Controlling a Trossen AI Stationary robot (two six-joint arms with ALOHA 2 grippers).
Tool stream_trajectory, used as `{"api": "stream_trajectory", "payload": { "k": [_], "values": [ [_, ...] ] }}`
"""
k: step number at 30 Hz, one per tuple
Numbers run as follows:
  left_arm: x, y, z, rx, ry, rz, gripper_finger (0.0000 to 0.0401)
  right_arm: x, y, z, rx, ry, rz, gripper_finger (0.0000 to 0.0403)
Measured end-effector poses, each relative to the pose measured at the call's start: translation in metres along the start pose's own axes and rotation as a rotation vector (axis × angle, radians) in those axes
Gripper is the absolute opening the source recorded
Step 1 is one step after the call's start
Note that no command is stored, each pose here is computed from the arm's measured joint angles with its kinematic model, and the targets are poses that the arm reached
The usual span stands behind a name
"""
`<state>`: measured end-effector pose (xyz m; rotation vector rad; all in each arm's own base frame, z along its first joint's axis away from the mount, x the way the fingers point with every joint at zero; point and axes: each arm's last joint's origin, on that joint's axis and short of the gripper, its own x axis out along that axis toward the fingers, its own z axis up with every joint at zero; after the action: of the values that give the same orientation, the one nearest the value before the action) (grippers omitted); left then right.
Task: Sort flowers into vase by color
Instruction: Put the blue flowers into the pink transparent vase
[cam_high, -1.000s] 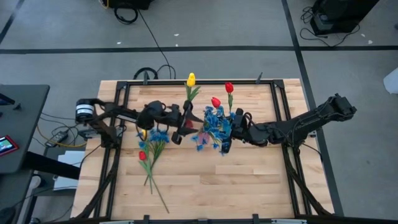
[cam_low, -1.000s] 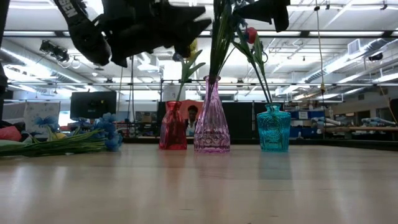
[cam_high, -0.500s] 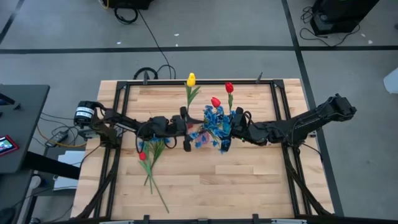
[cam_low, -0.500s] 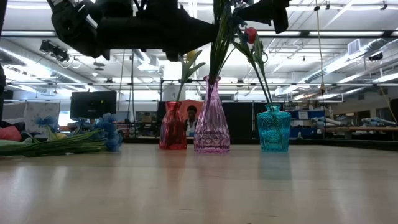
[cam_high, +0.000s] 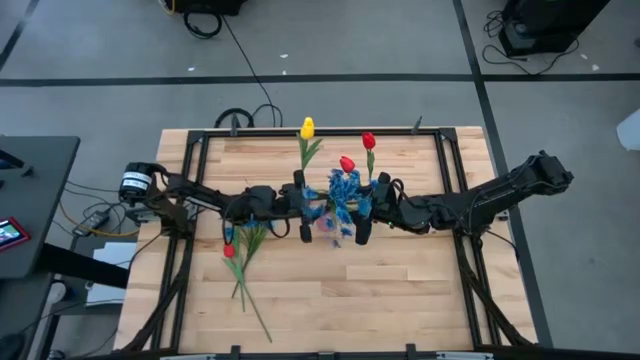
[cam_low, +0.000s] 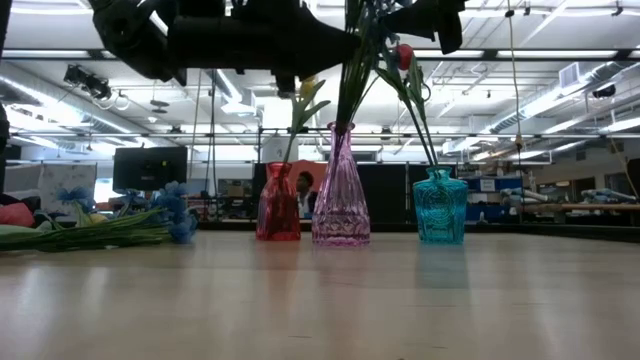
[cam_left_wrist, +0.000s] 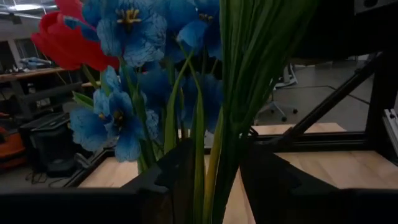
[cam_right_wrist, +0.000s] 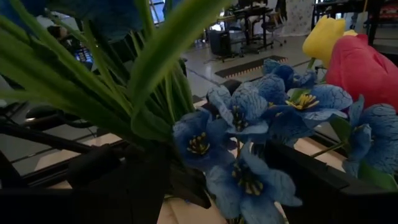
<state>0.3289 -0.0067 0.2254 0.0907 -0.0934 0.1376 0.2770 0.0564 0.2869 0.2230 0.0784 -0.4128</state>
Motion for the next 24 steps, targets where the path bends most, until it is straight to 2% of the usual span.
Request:
{"api": "stream_trajectory", "payload": {
  "k": [5, 15, 24],
  "values": [
    [-0.0002, -0.0011, -0.0001, -0.001, 0.002, -0.003, 0.0112, 0.0000, -0.0002, -0.0006, -0.004, 0.005, -0.001, 0.0270],
    [-0.0006, -0.0033, 0.0016, -0.006, -0.013, -0.002, 0.0040, -0.0005, -0.0005, -0.0065, 0.000, 0.069, 0.028, 0.0269],
    [-0.0006, -0.0033, 0.0008, -0.030, -0.005, -0.002, 0.0038, -0.0023, 0.0026, -0.0090, -0.008, 0.104, 0.089, 0.0269]
  ]
}}
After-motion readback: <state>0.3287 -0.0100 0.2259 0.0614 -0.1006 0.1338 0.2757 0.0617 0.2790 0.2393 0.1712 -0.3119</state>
